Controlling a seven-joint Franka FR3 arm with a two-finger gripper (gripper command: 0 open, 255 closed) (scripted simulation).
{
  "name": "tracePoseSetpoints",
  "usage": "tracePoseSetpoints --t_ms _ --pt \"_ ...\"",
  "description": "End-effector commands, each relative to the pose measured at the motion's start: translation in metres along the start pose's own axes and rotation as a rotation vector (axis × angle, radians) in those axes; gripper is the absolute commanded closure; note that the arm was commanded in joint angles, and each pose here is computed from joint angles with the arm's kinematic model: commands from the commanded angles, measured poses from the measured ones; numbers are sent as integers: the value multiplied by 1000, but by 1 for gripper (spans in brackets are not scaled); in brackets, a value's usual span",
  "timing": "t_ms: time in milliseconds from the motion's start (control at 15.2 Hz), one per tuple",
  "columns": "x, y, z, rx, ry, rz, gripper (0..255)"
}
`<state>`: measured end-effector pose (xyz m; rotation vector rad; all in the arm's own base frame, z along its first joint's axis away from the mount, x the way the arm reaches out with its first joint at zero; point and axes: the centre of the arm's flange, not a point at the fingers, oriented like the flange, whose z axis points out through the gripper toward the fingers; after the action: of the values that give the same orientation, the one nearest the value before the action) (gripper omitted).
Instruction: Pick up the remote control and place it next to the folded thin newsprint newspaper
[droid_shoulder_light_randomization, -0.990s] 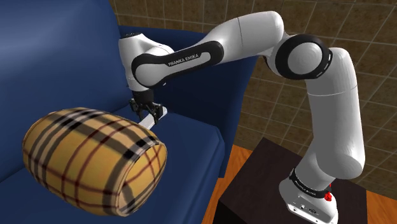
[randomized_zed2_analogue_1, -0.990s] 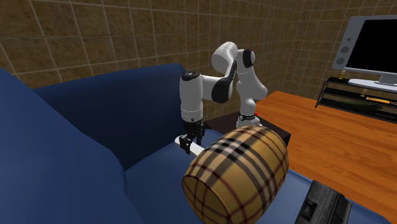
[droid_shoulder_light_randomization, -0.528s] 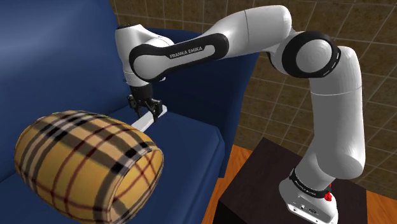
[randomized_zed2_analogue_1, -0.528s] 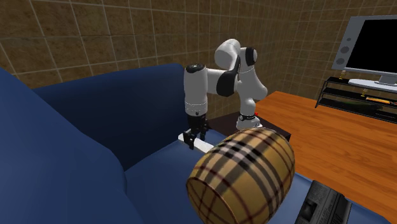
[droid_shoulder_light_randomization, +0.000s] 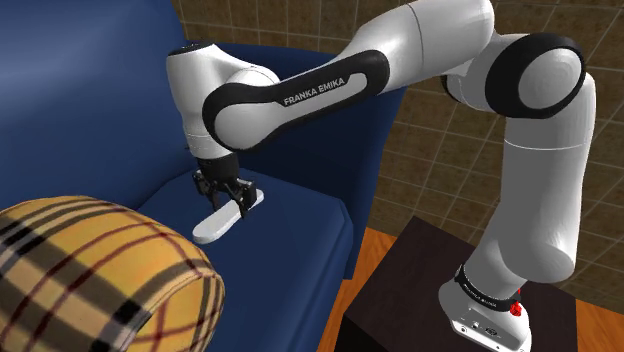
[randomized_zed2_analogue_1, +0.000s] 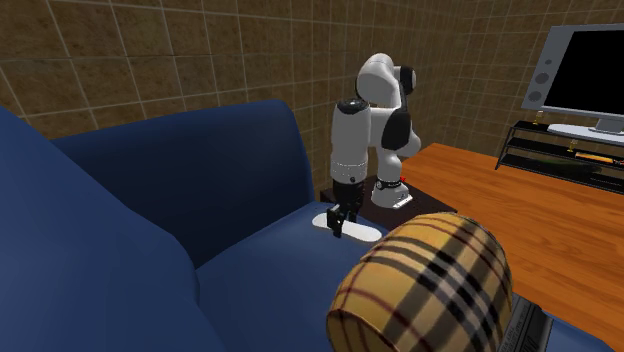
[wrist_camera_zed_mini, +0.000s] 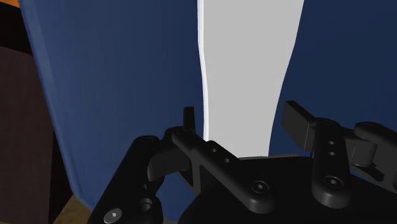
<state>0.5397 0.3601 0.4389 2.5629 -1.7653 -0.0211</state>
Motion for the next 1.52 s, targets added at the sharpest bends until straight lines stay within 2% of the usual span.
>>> tracePoseSetpoints --t_ms 0,1122,1452 --pt "-25 13 2 1 0 1 255" --pt "-225 130 3 1 0 1 255" --pt "-225 129 30 1 0 1 255"
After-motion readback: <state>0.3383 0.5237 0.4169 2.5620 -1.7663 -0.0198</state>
